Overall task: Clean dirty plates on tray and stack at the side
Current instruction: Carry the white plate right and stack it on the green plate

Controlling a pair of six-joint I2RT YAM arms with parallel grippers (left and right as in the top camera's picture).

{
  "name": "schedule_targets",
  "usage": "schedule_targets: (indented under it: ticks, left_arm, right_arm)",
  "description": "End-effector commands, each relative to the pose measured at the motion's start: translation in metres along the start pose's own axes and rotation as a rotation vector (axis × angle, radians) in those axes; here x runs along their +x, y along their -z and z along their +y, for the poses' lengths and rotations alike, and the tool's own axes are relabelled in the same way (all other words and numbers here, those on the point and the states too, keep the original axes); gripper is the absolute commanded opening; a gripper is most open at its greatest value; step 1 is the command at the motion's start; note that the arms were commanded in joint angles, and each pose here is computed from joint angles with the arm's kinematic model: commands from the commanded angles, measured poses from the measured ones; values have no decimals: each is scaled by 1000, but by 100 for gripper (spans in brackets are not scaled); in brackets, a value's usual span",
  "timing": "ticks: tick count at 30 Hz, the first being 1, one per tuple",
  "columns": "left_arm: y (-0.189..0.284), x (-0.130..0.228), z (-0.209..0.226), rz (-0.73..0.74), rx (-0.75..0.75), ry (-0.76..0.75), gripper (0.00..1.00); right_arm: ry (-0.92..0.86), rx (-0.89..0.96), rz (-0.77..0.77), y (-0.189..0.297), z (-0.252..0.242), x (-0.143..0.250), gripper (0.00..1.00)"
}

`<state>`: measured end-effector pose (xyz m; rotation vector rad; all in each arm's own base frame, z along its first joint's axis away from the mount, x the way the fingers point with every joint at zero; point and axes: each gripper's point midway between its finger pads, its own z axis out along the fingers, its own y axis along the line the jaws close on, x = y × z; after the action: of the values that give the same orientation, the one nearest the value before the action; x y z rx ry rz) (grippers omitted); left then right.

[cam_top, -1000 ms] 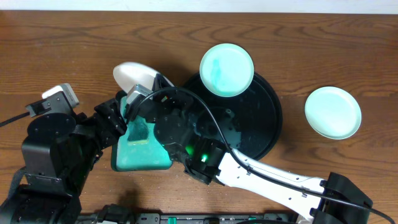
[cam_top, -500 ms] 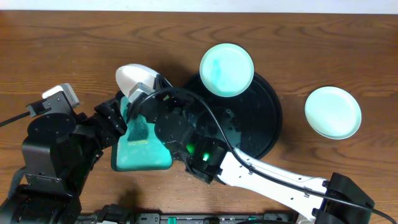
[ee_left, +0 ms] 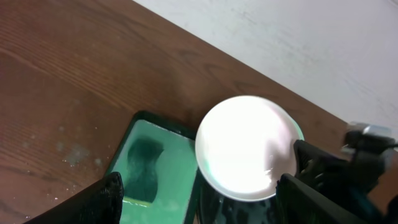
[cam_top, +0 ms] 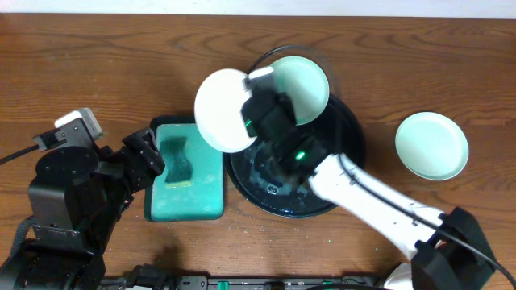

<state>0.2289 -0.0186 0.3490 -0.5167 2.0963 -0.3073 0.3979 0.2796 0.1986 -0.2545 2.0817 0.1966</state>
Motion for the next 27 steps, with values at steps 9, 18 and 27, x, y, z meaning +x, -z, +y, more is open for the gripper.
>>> schedule_targets:
  ticks: [9, 18, 27]
  left_arm:
    - [3, -4, -1, -13, 6, 4, 79]
    - [3, -4, -1, -13, 7, 5, 79]
    - [3, -4, -1, -13, 6, 4, 79]
  right_arm:
    - [-639, 310, 164, 57, -274, 12, 1]
    - [-1070, 780, 451, 132, -435, 162, 1]
    - [-1093, 563, 504, 97, -426, 176, 46]
